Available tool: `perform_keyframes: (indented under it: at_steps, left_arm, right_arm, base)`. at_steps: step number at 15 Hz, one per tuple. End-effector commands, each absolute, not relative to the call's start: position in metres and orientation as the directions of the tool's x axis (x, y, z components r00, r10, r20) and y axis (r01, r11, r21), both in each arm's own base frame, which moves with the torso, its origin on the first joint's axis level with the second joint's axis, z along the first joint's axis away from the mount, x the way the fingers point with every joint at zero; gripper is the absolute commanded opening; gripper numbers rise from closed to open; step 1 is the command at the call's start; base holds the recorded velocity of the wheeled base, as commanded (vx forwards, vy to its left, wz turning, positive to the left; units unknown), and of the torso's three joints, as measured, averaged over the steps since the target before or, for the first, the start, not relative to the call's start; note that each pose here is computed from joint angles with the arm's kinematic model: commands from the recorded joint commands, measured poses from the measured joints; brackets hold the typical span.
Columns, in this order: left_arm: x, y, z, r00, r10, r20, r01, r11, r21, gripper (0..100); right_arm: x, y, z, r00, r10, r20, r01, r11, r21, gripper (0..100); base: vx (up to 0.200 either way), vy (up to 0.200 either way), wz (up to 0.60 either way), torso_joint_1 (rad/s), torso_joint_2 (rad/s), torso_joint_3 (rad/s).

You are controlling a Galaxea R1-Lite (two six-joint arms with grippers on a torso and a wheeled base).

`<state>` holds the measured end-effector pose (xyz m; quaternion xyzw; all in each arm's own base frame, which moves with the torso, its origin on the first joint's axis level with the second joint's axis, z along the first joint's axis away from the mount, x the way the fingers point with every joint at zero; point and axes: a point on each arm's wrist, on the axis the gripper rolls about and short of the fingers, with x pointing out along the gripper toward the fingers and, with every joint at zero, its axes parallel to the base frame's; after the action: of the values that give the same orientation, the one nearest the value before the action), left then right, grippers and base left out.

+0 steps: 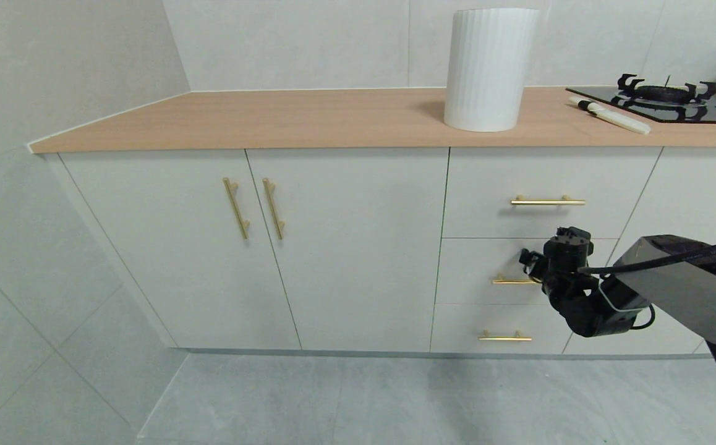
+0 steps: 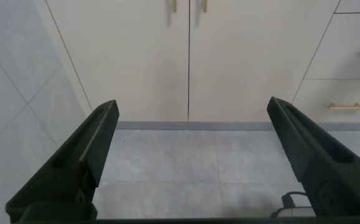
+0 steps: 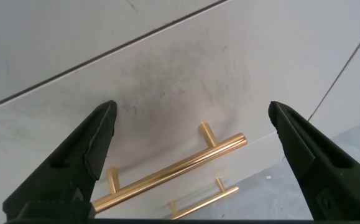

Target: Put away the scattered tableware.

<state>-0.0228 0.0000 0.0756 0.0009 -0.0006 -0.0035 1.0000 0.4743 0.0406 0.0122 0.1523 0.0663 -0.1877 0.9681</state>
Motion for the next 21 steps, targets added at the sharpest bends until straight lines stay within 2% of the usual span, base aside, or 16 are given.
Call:
perform_keyframes:
  at_steps: [1,5,9,10,11,12,13,17,19,21]
  left_arm:
    - [-0.023,0.0,0.076,1.0,-0.006,0.002,0.006,1.0,0.002,100]
    - [-0.023,0.0,0.076,1.0,-0.006,0.002,0.006,1.0,0.002,100]
    - [-0.023,0.0,0.076,1.0,-0.006,0.002,0.006,1.0,0.003,100]
    - [-0.023,0.0,0.076,1.0,-0.006,0.002,0.006,1.0,0.002,100]
    - [-0.023,0.0,0.076,1.0,-0.006,0.002,0.006,1.0,0.002,100]
    - [-0.023,0.0,0.076,1.0,-0.008,0.002,0.008,1.0,0.002,100]
    - [-0.023,0.0,0.076,1.0,-0.006,0.002,0.006,1.0,0.002,100]
    - [-0.023,0.0,0.076,1.0,-0.006,0.002,0.006,1.0,0.002,100]
    - [-0.023,0.0,0.076,1.0,-0.006,0.002,0.006,1.0,0.002,100]
    - [-0.023,0.0,0.076,1.0,-0.006,0.002,0.006,1.0,0.002,100]
  right_arm:
    - [0.476,0.041,0.014,0.922,-0.344,-0.175,0.382,0.882,0.277,100]
    - [0.466,0.039,0.019,0.916,-0.352,-0.191,0.394,0.878,0.271,100]
    - [0.413,0.039,0.072,0.936,-0.288,-0.203,0.337,0.901,0.274,100]
    - [0.381,0.041,0.112,0.954,-0.259,-0.153,0.295,0.907,0.301,100]
    - [0.37,0.04,0.123,0.956,-0.258,-0.137,0.288,0.907,0.308,100]
    - [0.331,0.038,0.158,0.966,-0.248,-0.079,0.26,0.908,0.328,100]
    - [0.311,0.036,0.171,0.967,-0.248,-0.054,0.252,0.914,0.318,100]
    - [0.192,0.019,0.207,0.963,-0.257,0.083,0.237,0.951,0.199,100]
    - [0.141,0.012,0.211,0.956,-0.259,0.136,0.245,0.963,0.113,100]
    - [0.095,0.005,0.212,0.955,-0.261,0.142,0.249,0.964,0.096,100]
  base:
    - [0.0,0.0,0.0,0.0,0.0,0.0]
    - [0.0,0.0,0.0,0.0,0.0,0.0]
    - [0.0,0.0,0.0,0.0,0.0,0.0]
    - [0.0,0.0,0.0,0.0,0.0,0.0]
    - [0.0,0.0,0.0,0.0,0.0,0.0]
    - [0.0,0.0,0.0,0.0,0.0,0.0]
    - [0.0,0.0,0.0,0.0,0.0,0.0]
    - [0.0,0.0,0.0,0.0,0.0,0.0]
    - [0.0,0.0,0.0,0.0,0.0,0.0]
    - [0.0,0.0,0.0,0.0,0.0,0.0]
